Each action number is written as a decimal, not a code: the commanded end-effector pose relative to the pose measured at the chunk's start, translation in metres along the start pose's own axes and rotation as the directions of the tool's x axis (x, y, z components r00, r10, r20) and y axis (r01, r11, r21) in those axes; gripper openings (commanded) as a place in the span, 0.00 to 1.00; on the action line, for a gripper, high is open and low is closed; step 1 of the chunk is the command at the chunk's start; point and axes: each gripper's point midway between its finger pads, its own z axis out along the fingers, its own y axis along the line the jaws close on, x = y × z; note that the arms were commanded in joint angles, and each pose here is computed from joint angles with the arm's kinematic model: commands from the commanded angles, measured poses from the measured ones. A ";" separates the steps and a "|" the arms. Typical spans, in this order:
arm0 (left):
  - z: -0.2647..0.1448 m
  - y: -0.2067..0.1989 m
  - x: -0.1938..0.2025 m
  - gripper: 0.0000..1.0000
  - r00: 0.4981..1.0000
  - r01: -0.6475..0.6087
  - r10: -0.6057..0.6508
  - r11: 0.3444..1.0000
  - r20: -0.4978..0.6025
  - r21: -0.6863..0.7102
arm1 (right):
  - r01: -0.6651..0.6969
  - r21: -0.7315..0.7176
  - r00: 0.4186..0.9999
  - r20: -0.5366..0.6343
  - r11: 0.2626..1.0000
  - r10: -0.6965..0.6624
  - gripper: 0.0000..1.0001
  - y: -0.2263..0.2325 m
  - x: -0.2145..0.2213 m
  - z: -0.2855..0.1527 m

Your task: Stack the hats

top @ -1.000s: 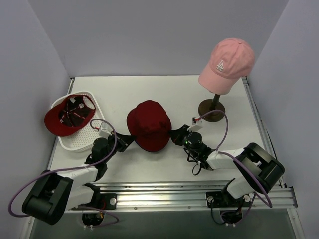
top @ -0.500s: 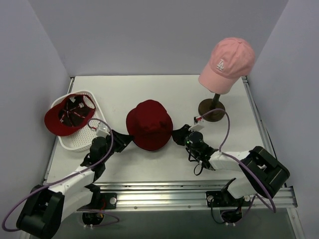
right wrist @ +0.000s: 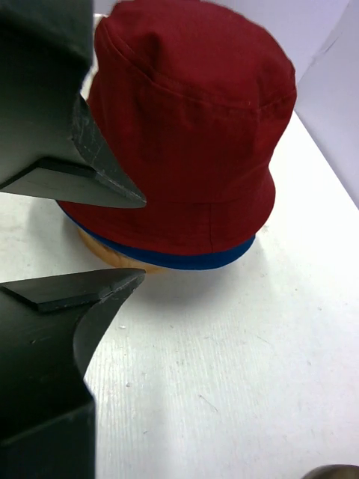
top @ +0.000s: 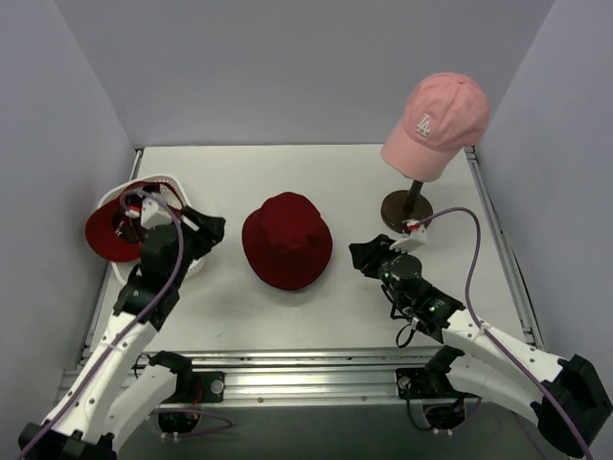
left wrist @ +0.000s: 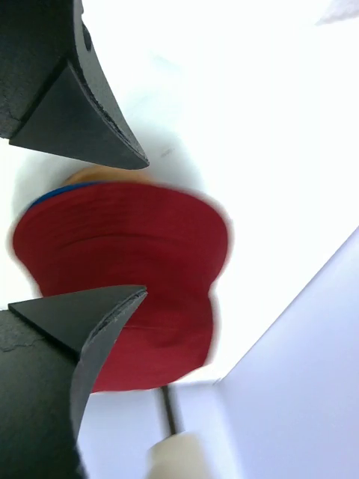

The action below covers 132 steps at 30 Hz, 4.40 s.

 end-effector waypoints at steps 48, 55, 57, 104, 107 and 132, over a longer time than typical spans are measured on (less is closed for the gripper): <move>-0.006 0.276 -0.176 0.70 0.994 -0.103 0.102 0.692 -0.045 -0.714 | -0.007 -0.330 1.000 -0.008 0.944 0.004 0.34 0.053 -0.027 -0.078; 0.009 0.290 -0.166 0.65 0.994 -0.112 0.082 0.708 -0.077 -0.697 | -0.005 -0.330 1.000 -0.006 0.944 0.004 0.34 0.055 -0.030 -0.079; 0.010 0.296 -0.165 0.65 0.993 -0.115 0.080 0.695 -0.083 -0.710 | -0.004 -0.330 1.000 -0.005 0.944 0.002 0.34 0.055 -0.030 -0.079; 0.003 0.070 -0.240 0.02 0.879 -0.371 0.459 0.829 0.128 -0.419 | 0.036 -0.296 0.998 0.061 0.954 -0.018 0.34 0.074 -0.082 -0.101; 0.007 0.034 -0.235 0.02 0.875 -0.385 0.449 0.873 0.182 -0.301 | 0.085 -0.297 0.995 0.079 0.951 -0.064 0.36 0.084 -0.097 -0.107; -0.101 -0.213 -0.193 0.02 0.820 -0.571 0.381 0.601 0.427 0.559 | 0.579 -0.485 0.814 0.383 0.655 -0.437 0.51 0.261 -0.233 -0.110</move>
